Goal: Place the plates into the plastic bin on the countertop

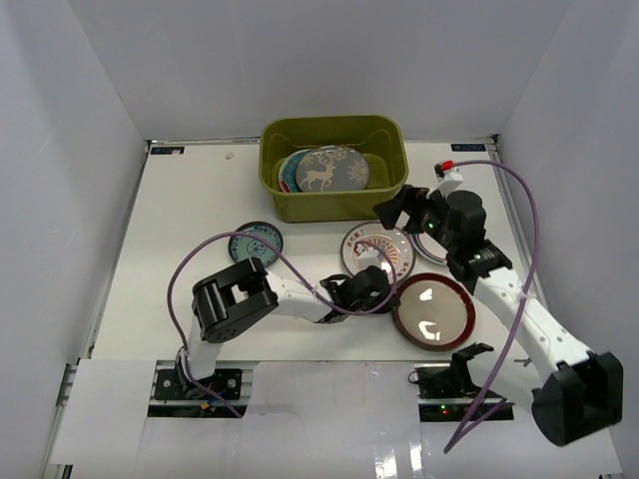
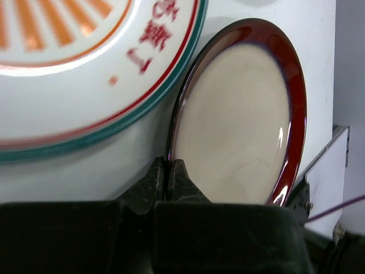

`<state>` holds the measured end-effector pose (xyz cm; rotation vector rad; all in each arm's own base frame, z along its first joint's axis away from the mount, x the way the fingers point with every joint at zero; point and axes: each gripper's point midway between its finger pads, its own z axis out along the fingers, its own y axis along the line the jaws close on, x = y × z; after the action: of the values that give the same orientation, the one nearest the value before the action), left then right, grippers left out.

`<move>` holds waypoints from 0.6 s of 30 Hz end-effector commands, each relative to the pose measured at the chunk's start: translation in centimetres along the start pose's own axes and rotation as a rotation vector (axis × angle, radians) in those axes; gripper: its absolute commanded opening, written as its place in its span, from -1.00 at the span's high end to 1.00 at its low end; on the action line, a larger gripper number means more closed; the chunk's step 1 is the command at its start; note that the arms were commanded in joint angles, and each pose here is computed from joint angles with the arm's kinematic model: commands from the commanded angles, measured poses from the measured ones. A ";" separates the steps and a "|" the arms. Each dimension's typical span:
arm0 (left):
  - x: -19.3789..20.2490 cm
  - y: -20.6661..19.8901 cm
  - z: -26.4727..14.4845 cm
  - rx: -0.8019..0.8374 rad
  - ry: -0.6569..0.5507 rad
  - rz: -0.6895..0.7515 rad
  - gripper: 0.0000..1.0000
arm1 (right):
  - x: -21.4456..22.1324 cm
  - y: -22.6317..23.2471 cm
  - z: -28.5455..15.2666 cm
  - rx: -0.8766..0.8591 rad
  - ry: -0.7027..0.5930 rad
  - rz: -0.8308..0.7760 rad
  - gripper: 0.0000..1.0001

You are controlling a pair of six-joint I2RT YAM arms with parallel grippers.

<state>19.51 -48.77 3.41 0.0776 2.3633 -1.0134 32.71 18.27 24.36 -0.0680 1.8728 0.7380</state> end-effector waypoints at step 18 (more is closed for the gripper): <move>-11.1 0.9 -22.7 0.262 -0.271 -0.141 1.00 | 9.1 1.6 -8.4 -0.185 0.176 -0.001 -0.92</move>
<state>17.55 -30.21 13.52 -0.0699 2.2217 -1.0596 22.63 17.34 22.15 -0.2030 1.8820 0.8908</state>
